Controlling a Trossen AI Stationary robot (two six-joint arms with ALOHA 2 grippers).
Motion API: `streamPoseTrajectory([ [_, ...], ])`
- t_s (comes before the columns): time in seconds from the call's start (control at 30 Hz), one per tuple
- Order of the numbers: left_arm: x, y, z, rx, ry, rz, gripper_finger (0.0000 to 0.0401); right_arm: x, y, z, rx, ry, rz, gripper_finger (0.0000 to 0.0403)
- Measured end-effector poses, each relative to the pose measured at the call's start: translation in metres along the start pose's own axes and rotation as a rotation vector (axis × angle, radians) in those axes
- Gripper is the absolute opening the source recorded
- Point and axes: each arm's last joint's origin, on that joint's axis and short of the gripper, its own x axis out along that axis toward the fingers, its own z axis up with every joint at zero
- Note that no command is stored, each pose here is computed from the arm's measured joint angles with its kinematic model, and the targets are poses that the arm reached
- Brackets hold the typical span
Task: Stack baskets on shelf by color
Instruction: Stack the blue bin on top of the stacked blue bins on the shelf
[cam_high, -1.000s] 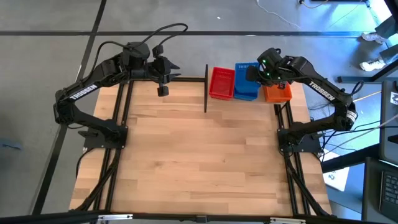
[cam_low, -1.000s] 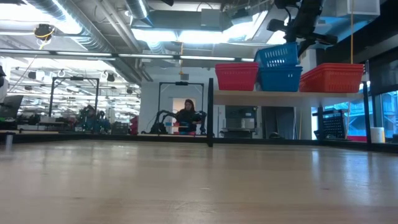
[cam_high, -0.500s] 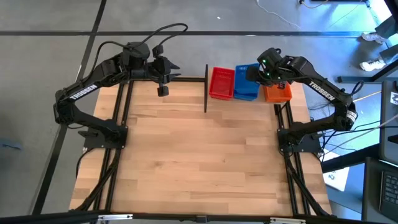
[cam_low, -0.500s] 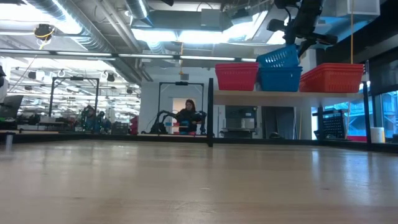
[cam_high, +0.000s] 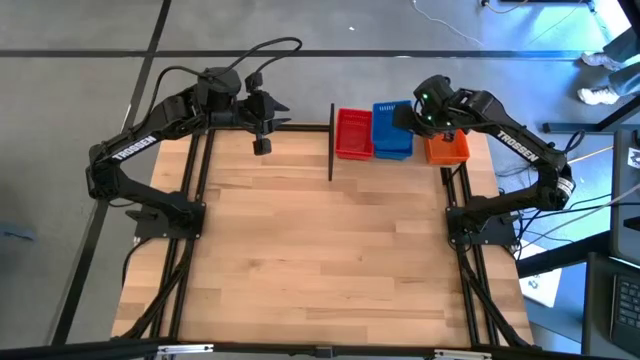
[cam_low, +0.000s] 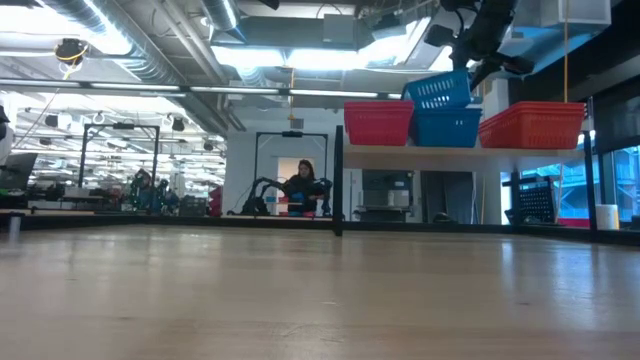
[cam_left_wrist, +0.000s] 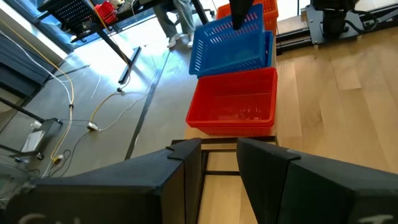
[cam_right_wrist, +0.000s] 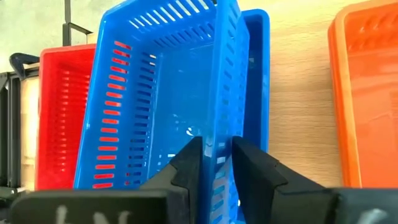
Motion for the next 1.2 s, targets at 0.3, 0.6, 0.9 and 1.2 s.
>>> streamPoseTrajectory([
  [0.3, 0.0000, 0.0000, 0.0000, 0.000, 0.000, 0.000, 0.0096, 0.0004, 0.0000, 0.0001, -0.034, -0.006, -0.007, 0.0082],
  [0.6, 0.0001, -0.0001, -0.0001, 0.000, 0.000, 0.000, 0.0096, 0.0083, 0.0023, 0.0009, -0.026, 0.009, -0.029, 0.0083],
  [0.9, 0.0001, -0.0001, -0.0001, 0.000, 0.000, 0.000, 0.0096, 0.0083, 0.0027, 0.0010, -0.012, 0.012, -0.023, 0.0083],
  [1.2, 0.0001, -0.0001, -0.0001, 0.000, 0.000, 0.000, 0.0096, 0.0082, 0.0033, 0.0004, -0.003, 0.036, -0.005, 0.0083],
])
